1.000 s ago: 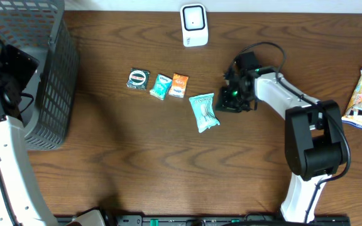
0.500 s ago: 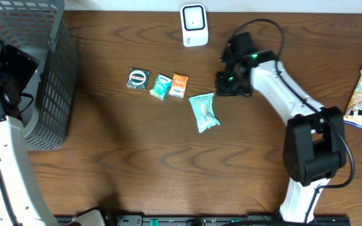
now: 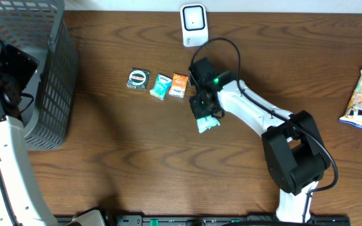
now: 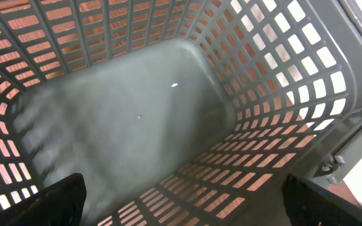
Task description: Scan the item barcode
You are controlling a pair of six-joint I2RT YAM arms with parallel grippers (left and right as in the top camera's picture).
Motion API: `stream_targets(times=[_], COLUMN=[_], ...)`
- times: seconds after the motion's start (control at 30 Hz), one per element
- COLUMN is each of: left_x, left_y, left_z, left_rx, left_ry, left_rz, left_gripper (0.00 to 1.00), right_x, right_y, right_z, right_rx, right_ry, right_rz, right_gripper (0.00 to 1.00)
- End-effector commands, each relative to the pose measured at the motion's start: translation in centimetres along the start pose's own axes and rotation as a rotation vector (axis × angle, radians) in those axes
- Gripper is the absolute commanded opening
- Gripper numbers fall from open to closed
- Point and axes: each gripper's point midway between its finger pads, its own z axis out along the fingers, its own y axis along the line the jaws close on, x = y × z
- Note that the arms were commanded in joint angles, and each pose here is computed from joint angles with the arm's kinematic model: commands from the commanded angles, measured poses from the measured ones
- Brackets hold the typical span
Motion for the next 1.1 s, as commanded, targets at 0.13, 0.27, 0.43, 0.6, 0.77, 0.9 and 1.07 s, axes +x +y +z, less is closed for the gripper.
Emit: stream_targets(times=[0.13,0.27,0.43,0.6,0.77,0.9,1.07], left_x=[-0.3,-0.3,-0.3,-0.3,-0.3,-0.3,-0.3], left_y=[0.1,0.1,0.1,0.1,0.1,0.1,0.1], left_z=[-0.1,-0.1,-0.1,-0.1,-0.1,-0.1,-0.1], left_rx=[-0.006,-0.006,-0.006,-0.006,-0.006,-0.006,-0.006], left_ry=[-0.011,-0.011,-0.011,-0.011,-0.011,-0.011,-0.011], left_rz=[-0.008,-0.008,-0.008,-0.008,-0.008,-0.008,-0.008], left_gripper=[0.98,0.98,0.98,0.98,0.97,0.98,0.98], right_x=[1.0,-0.9,-2.2,-0.4,2.5,4.6,6.2], right_y=[-1.7,-1.2,-0.9,-1.3,-1.9,-2.3,-2.7], right_z=[0.5,-2.6,-6.4,-6.1,-3.9,-1.2,1.0], right_rx=[0.073,0.066,0.066,0.082,0.101,0.103,0.104], right_ry=[-0.011,-0.048,-0.062,0.017,0.105,0.132,0.141], right_rz=[0.014,0.014,-0.021,-0.022,-0.014,-0.014,0.005], right_gripper=[0.01,0.01,0.02,0.01,0.01,0.03,0.01])
